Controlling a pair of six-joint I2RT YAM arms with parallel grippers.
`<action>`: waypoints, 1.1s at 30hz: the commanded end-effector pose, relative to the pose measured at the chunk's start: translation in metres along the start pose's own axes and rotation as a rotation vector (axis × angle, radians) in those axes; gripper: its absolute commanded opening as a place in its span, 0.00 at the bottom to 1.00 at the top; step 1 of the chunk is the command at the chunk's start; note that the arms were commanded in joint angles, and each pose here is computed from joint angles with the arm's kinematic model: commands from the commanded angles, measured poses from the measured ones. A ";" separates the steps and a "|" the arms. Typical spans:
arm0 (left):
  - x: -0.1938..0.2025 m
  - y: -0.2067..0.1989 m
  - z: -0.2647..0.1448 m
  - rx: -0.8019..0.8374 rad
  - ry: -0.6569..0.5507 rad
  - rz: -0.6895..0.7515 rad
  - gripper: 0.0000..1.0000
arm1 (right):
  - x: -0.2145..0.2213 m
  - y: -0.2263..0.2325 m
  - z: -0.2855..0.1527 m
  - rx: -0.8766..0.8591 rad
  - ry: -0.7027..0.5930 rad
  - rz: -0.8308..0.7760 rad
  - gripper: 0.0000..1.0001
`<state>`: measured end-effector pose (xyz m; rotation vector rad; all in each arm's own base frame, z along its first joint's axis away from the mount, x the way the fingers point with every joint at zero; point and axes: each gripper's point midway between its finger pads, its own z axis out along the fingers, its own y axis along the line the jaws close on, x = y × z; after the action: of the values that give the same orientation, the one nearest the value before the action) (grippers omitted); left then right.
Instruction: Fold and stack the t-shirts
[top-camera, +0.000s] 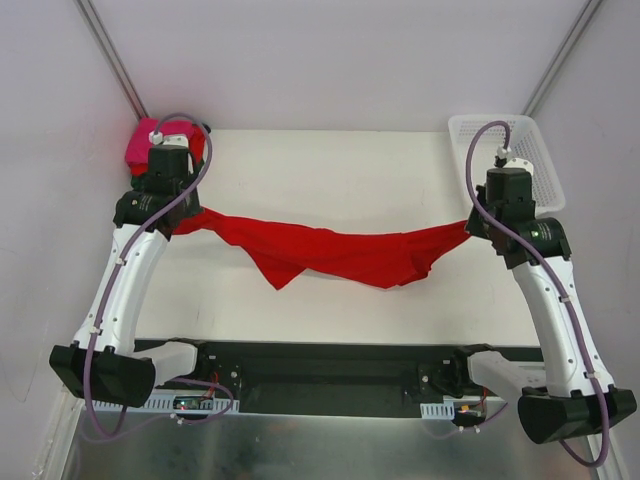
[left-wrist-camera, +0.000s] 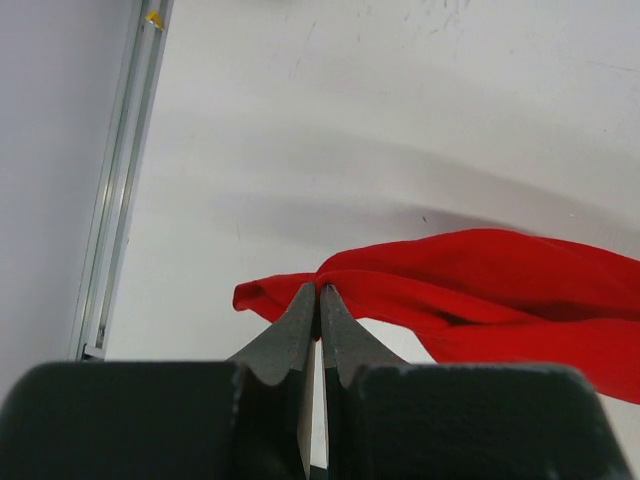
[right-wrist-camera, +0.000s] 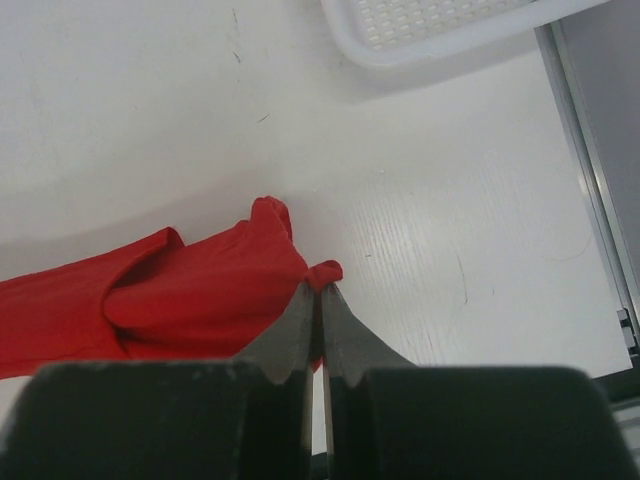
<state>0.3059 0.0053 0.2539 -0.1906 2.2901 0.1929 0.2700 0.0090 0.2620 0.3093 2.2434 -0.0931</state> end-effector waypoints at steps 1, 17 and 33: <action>-0.008 0.021 -0.009 -0.084 -0.034 -0.006 0.00 | -0.006 -0.014 0.003 0.098 -0.018 0.011 0.01; -0.017 0.051 -0.013 -0.217 -0.031 -0.046 0.00 | -0.031 -0.052 -0.012 0.329 -0.064 -0.027 0.01; -0.039 0.055 -0.019 -0.214 -0.071 -0.102 0.00 | -0.070 -0.051 -0.028 0.331 -0.165 0.008 0.01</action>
<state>0.2962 0.0539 0.2714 -0.3539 2.2560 0.4081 0.2727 -0.0410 0.2916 0.4398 2.1794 -0.4607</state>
